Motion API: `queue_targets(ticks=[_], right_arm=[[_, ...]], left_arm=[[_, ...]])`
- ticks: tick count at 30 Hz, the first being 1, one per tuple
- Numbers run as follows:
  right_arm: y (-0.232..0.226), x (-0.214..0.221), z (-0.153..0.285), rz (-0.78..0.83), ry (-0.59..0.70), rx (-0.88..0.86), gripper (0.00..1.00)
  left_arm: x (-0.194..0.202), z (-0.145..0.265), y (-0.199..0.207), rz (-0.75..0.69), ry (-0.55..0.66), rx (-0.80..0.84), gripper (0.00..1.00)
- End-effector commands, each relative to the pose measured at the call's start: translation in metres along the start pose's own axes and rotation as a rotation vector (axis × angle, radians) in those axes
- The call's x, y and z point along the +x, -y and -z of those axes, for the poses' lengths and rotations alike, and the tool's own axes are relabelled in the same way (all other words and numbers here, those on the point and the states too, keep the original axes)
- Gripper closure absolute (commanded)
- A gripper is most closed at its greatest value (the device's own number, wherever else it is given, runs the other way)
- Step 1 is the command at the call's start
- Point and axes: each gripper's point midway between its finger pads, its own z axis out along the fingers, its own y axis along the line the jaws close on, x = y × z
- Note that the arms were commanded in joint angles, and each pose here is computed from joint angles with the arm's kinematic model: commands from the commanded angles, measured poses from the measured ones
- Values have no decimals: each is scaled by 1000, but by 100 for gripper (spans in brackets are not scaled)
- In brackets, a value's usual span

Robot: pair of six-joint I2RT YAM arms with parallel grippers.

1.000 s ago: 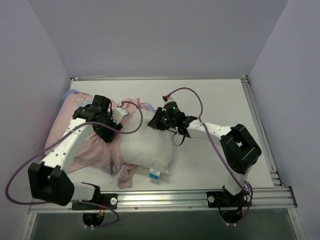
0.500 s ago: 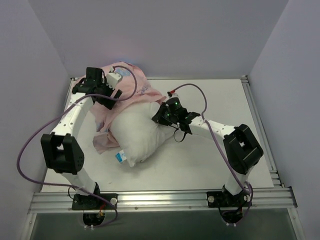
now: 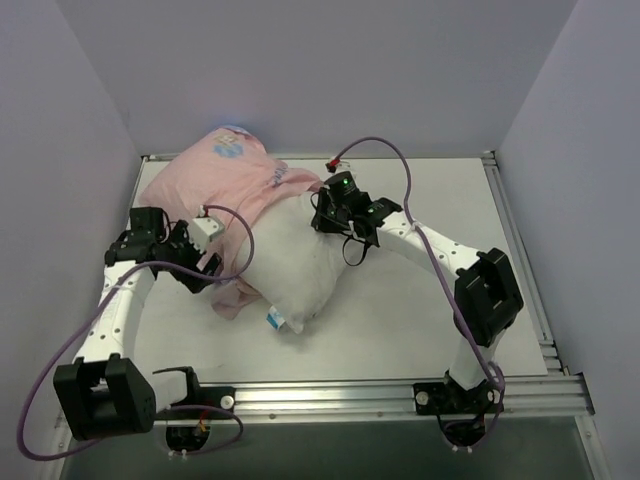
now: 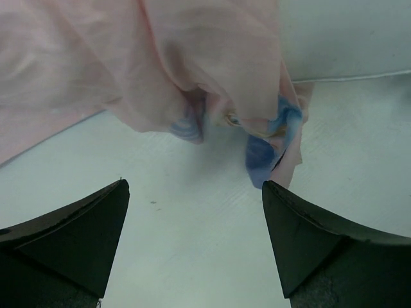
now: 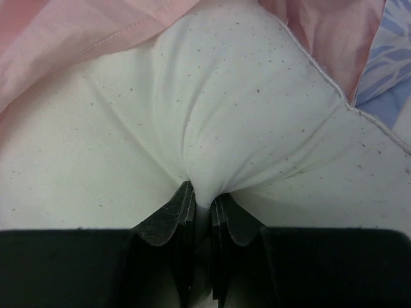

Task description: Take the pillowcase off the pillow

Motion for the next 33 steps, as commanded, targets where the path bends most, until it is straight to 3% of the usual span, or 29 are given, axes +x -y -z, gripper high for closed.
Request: queue_targets(ticks=[1, 8, 12, 15, 16, 17, 18, 19, 20, 24, 27, 28, 33], right_arm=[[5, -4, 0, 54, -8, 45, 96], [17, 2, -11, 41, -39, 78, 99], [25, -1, -13, 27, -40, 95, 99], [26, -9, -10, 28, -30, 95, 87], [25, -12, -6, 45, -28, 94, 69], [20, -23, -1, 57, -9, 82, 60], [17, -28, 4, 72, -3, 78, 53], [16, -34, 15, 90, 1, 82, 44], [11, -47, 25, 130, 31, 74, 41], [-13, -70, 79, 232, 157, 3, 26], [-51, -48, 102, 376, 246, -75, 18], [-79, -37, 108, 419, 285, -150, 17], [-116, 3, 105, 503, 371, -253, 14]], left_arm=[[2, -20, 32, -29, 76, 171, 6], [-2, -60, 77, -36, 86, 304, 6], [0, -78, 83, -87, 88, 284, 6], [9, -96, 72, -53, 32, 238, 0], [11, -100, 66, -41, 14, 223, 13], [13, -103, 59, -18, -1, 208, 27], [12, -107, 53, 9, -11, 203, 59], [10, -107, 52, 22, -2, 218, 80], [10, -106, 49, 44, 4, 221, 97], [-12, -72, 31, 138, 186, 207, 98], [-36, -41, 34, 128, 304, 194, 98], [-42, -35, 35, 123, 326, 187, 98], [-52, -20, 36, 130, 328, 195, 98]])
